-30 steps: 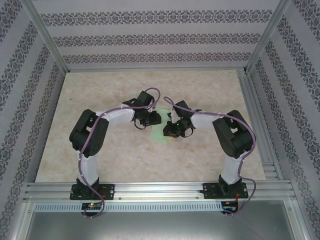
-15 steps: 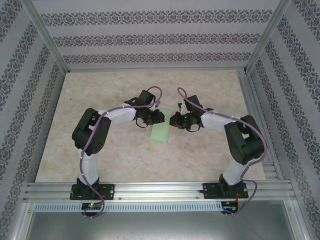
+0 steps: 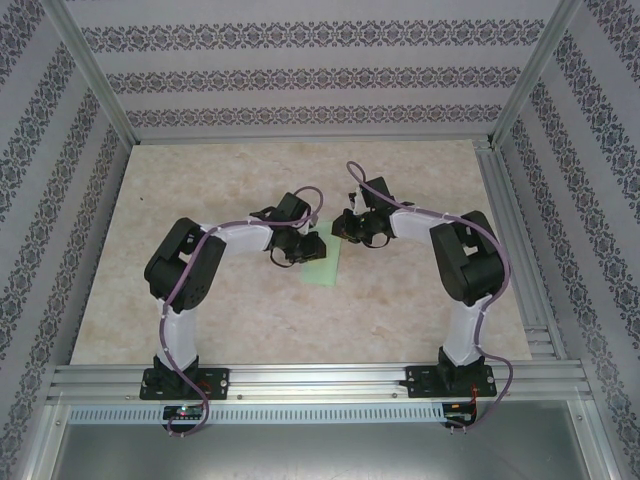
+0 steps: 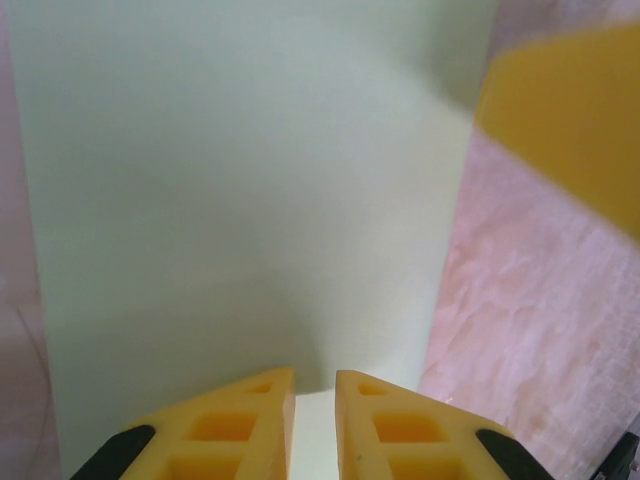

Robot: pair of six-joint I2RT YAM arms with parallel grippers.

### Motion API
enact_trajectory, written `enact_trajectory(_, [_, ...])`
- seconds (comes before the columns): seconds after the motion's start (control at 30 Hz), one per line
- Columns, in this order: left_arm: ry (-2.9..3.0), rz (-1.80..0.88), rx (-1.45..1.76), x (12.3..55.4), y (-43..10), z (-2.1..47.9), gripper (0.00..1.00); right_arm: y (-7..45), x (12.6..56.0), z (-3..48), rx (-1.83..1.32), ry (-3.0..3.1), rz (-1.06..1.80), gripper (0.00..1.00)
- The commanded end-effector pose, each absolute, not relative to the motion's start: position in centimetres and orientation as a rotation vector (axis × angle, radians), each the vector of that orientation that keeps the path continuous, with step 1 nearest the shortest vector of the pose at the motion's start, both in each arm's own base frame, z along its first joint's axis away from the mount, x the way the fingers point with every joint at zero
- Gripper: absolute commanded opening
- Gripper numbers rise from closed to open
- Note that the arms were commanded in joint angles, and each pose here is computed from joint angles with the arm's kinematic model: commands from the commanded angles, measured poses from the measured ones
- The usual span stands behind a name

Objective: Fold a paper plane with a square sheet of paper (pick it up from the middle)
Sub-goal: First fold in half a square sheet of paper at the center of the table.

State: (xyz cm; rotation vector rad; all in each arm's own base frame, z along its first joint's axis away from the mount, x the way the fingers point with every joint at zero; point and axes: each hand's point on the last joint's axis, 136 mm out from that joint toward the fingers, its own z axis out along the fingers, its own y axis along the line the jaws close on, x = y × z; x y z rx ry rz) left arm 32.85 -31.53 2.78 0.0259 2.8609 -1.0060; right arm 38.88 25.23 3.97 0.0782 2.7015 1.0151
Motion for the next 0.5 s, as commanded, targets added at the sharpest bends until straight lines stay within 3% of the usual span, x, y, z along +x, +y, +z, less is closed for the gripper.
enact_trajectory(0.0, [2.777, -1.100, 0.048, 32.6, -33.2, 5.6, 0.19, 25.2, 39.6, 3.4, 0.055, 2.721, 1.017, 0.15])
enact_trajectory(0.47, [2.766, -1.165, 0.065, 31.2, -36.9, 6.0, 0.19, 23.5, 39.0, 0.2, 0.113, 2.819, 0.890, 0.16])
